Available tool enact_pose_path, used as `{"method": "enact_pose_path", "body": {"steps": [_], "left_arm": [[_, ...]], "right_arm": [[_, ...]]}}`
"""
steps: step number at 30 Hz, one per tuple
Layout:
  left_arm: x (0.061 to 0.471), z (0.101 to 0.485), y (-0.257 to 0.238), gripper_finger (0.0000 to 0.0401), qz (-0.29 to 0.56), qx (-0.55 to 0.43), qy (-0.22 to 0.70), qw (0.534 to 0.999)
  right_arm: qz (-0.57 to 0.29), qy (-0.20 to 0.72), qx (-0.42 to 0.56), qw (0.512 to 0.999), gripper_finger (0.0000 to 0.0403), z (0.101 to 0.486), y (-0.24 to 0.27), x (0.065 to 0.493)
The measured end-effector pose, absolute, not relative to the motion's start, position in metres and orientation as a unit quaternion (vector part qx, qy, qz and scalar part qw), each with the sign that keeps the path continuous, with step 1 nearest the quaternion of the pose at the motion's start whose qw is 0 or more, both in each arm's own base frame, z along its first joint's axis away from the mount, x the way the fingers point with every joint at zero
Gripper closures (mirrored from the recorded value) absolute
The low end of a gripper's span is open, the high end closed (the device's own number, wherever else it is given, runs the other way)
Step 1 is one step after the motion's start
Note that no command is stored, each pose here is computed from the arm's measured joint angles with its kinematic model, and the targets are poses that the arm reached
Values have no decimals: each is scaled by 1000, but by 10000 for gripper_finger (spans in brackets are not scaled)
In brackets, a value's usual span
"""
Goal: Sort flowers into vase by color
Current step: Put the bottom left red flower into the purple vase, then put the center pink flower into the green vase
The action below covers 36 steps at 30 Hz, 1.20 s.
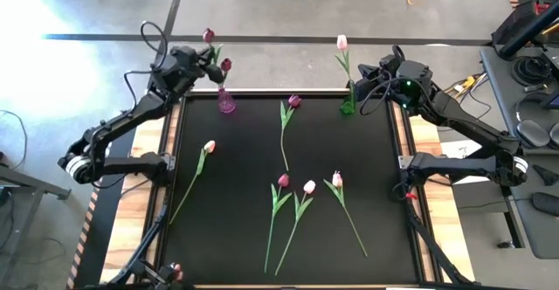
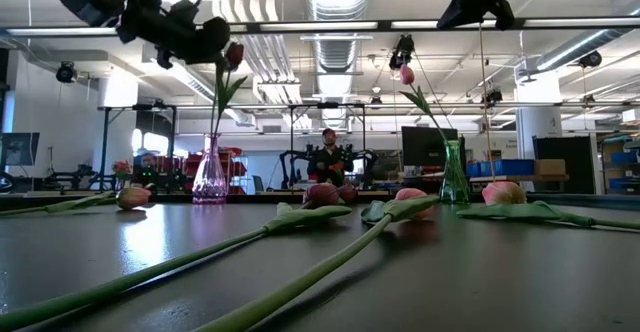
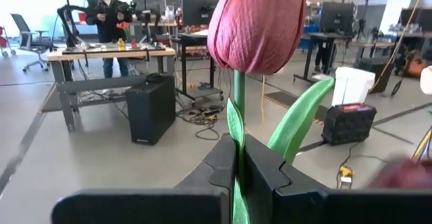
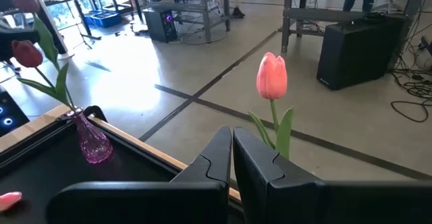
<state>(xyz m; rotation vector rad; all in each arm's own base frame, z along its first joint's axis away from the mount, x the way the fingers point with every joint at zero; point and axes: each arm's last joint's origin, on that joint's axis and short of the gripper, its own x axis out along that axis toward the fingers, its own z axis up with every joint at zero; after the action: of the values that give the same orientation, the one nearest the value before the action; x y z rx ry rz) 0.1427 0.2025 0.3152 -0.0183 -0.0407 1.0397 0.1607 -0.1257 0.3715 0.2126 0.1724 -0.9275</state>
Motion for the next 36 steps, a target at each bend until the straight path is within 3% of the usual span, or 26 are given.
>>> {"method": "enact_pose_path", "body": {"steps": [17, 31, 36], "left_arm": [[126, 266, 181, 391, 509, -31, 6, 860], [116, 281, 167, 263, 508, -31, 54, 859], [103, 281, 148, 233, 506, -26, 80, 859]], "right_arm": [[-446, 71, 113, 885, 393, 372, -126, 161], [-442, 60, 109, 888, 393, 375, -126, 162], [-428, 72, 82, 897, 393, 375, -121, 165]]}}
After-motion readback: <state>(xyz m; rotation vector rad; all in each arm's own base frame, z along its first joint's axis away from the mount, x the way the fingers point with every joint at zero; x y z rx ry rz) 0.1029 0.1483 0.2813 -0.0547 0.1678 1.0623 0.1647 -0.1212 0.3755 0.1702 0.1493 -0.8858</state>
